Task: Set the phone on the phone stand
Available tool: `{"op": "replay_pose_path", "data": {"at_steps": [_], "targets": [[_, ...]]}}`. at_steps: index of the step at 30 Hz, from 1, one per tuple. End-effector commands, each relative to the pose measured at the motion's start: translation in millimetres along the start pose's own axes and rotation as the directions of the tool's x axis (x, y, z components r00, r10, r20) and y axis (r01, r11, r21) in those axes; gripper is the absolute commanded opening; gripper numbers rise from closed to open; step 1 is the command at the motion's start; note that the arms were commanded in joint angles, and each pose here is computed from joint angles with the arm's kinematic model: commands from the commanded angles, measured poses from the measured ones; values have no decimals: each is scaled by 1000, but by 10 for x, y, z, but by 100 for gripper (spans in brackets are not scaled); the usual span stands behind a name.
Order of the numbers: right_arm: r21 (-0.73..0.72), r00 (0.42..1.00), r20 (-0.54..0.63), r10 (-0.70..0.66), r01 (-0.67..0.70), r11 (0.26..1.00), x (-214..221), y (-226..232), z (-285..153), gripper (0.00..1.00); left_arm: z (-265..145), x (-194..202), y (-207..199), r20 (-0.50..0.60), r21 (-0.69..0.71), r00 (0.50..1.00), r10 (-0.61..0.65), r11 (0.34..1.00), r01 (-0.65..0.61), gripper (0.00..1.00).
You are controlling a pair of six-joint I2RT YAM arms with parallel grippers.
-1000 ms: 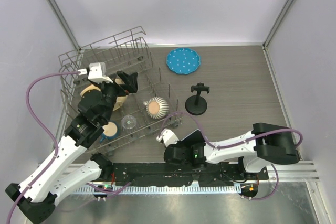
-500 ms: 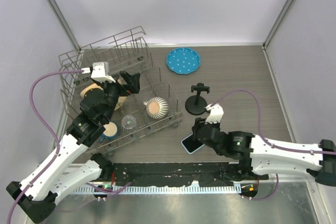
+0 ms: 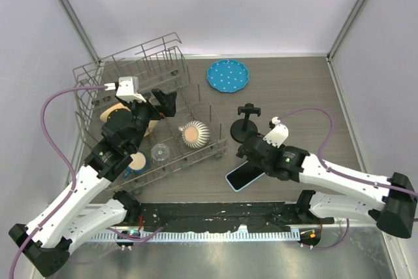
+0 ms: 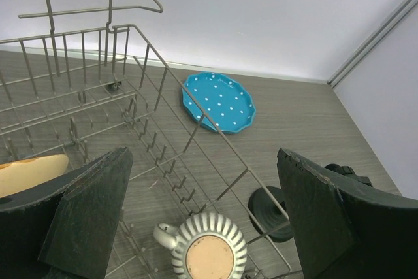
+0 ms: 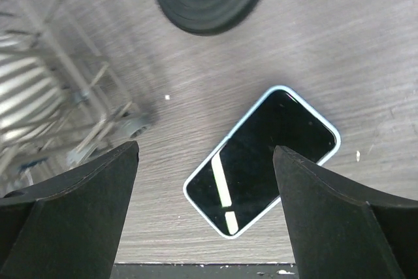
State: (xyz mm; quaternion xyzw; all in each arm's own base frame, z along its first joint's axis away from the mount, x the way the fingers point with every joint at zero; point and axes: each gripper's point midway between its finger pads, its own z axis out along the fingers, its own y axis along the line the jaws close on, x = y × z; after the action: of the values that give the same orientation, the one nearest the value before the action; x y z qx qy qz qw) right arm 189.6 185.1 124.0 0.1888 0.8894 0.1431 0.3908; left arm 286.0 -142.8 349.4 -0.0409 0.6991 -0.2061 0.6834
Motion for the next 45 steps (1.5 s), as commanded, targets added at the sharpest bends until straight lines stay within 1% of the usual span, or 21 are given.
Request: {"op": "replay_pose_path", "data": {"at_steps": [1, 3, 8, 9, 11, 15, 21, 26, 29, 38, 45], "targets": [[147, 970, -162, 183, -160, 976, 204, -52, 75, 90, -5, -223, -96, 59, 30, 998, -30, 999, 29, 97], [227, 970, -162, 183, -144, 963, 238, -137, 109, 90, -3, -218, -98, 57, 30, 998, -30, 999, 28, 97], [364, 947, -176, 269, -192, 911, 345, -301, 173, 90, -6, -228, -101, 57, 31, 998, -30, 999, 28, 97], [391, 945, -188, 269, -179, 903, 390, -341, 193, 90, -2, -223, -103, 55, 32, 998, -29, 999, 27, 97], [416, 933, -214, 288, -180, 891, 461, -360, 206, 90, -9, -233, -111, 55, 36, 998, -31, 999, 29, 98], [460, 928, -227, 294, -163, 873, 563, -418, 257, 90, -2, -225, -118, 53, 38, 998, -32, 999, 30, 98], [469, 925, -230, 302, -167, 867, 609, -396, 343, 90, 13, -202, -135, 40, 43, 999, -31, 999, 29, 98], [453, 902, -233, 363, -229, 862, 682, -368, 455, 90, 11, -207, -133, 43, 43, 999, -30, 999, 29, 98], [465, 891, -238, 386, -244, 851, 737, -427, 498, 90, 17, -201, -133, 41, 42, 999, -29, 999, 27, 98], [489, 903, -199, 382, -246, 837, 663, -506, 508, 90, 21, -186, -149, 34, 49, 999, -30, 998, 28, 98], [460, 924, -193, 329, -210, 862, 535, -505, 438, 90, 26, -181, -159, 31, 53, 999, -31, 998, 29, 98]]}}
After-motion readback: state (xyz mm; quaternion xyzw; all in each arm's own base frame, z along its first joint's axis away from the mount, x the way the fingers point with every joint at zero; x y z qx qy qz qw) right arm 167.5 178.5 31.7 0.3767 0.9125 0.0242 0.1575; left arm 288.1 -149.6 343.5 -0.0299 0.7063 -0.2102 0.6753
